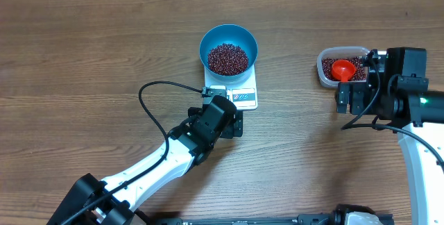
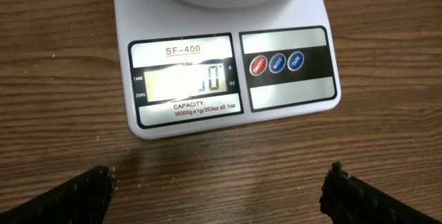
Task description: Scoop item into bowl and weigh 150g on scale
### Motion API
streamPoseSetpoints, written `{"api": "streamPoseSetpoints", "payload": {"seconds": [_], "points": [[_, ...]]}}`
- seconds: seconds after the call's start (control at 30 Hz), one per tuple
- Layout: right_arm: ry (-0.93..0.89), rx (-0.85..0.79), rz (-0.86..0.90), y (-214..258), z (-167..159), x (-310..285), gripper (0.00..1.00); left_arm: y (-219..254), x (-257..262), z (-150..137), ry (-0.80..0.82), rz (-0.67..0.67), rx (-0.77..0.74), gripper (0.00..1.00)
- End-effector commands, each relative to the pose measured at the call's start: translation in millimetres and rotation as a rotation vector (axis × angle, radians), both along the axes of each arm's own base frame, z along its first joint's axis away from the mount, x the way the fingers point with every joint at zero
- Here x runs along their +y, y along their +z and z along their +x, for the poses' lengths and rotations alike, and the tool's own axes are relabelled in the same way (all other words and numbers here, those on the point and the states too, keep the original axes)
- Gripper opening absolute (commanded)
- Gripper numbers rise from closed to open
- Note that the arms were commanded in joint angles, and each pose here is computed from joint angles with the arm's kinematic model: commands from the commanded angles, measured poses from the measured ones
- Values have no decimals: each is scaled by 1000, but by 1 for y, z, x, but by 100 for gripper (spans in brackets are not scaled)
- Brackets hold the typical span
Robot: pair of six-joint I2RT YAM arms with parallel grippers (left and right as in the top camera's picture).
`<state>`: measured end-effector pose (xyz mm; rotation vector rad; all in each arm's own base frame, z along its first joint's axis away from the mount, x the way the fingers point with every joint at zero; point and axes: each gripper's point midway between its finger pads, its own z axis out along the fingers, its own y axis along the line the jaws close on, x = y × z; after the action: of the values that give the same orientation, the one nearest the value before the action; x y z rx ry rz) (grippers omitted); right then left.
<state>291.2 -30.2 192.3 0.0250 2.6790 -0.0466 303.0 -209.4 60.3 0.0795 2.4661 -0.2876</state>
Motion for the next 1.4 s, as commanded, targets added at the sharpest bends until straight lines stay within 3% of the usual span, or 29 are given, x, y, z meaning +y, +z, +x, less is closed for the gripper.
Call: {"api": "streamPoseSetpoints", "payload": {"seconds": [0.0,0.6,0.97,1.37], "points": [[5,-28,-15,10,5,-1,100,-5,1,-1,-16,16,5,100],[5,-27,-14,9,5,-1,100,27,7,-21,-51,-37,-81,100],[5,-27,-14,9,5,-1,100,76,51,-45,-74,-89,-363,100],[5,-27,-14,9,5,-1,100,150,114,-52,-52,-154,-726,99]]}}
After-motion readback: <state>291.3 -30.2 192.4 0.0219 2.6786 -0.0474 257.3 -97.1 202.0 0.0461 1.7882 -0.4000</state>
